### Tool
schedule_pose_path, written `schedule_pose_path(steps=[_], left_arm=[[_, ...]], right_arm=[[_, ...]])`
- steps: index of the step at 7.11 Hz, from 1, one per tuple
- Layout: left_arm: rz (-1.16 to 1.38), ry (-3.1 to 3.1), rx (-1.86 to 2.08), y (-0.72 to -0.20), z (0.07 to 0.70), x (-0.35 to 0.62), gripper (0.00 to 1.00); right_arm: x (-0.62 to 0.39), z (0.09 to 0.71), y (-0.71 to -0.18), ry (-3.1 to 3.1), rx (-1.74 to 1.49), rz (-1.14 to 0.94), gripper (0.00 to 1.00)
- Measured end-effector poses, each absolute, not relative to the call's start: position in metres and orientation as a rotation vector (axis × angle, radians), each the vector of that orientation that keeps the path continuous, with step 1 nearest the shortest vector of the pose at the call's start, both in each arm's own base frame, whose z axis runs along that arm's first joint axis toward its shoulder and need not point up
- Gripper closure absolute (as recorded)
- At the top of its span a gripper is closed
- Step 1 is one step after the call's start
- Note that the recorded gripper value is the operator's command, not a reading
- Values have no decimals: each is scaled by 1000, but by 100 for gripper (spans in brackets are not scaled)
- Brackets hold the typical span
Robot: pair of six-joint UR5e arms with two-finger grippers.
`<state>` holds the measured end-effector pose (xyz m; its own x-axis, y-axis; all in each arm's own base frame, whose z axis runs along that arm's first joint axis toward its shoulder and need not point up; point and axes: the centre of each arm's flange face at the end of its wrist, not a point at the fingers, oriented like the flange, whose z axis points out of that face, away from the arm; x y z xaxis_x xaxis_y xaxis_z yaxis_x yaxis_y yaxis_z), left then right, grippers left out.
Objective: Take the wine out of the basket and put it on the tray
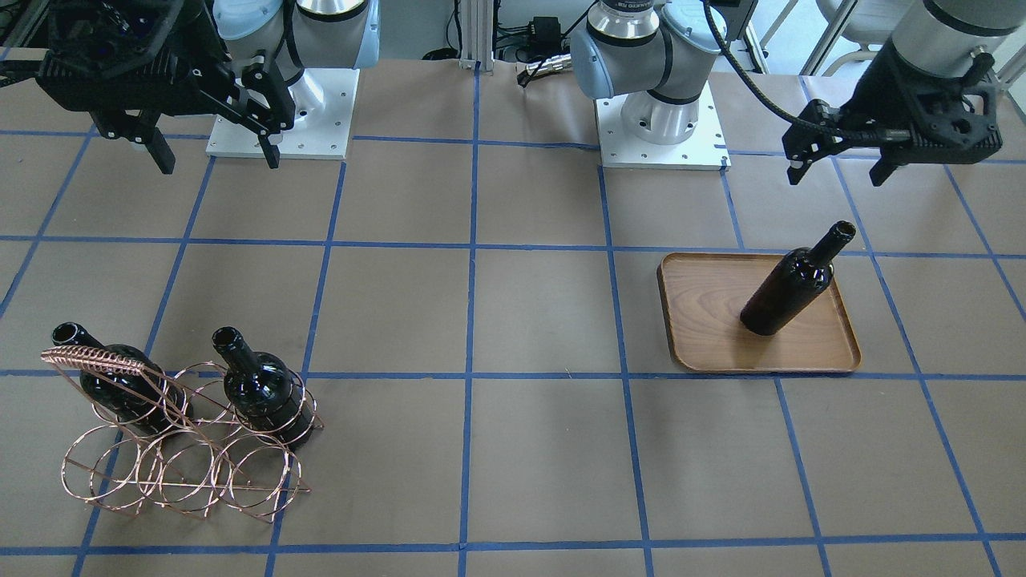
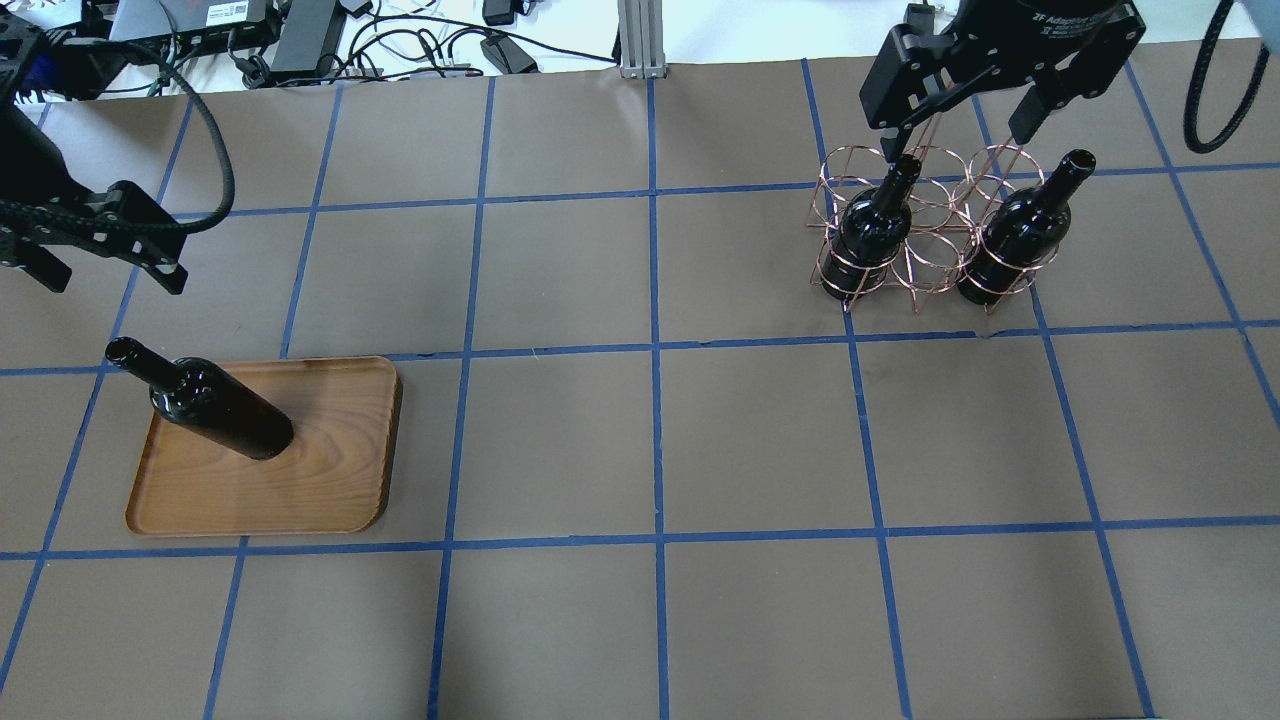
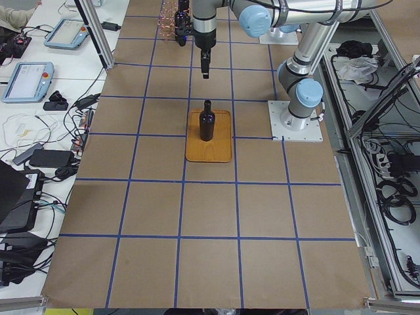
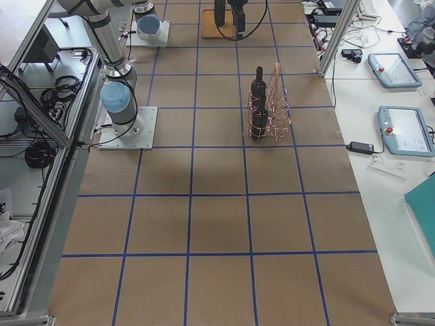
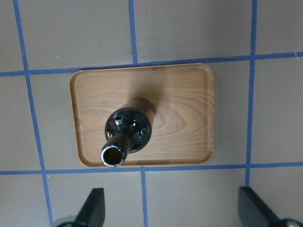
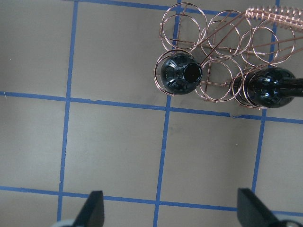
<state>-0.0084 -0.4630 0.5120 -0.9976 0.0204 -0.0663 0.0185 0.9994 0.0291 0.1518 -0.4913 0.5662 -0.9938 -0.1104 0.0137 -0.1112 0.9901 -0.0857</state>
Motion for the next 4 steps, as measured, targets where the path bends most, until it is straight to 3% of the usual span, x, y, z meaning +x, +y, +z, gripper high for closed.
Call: schedule_pose_path(steps=[4], left_arm=[[-21,3176,-17,-450,521,-94,0]], right_arm=[[152,566,-491,-3126,174,136,0]])
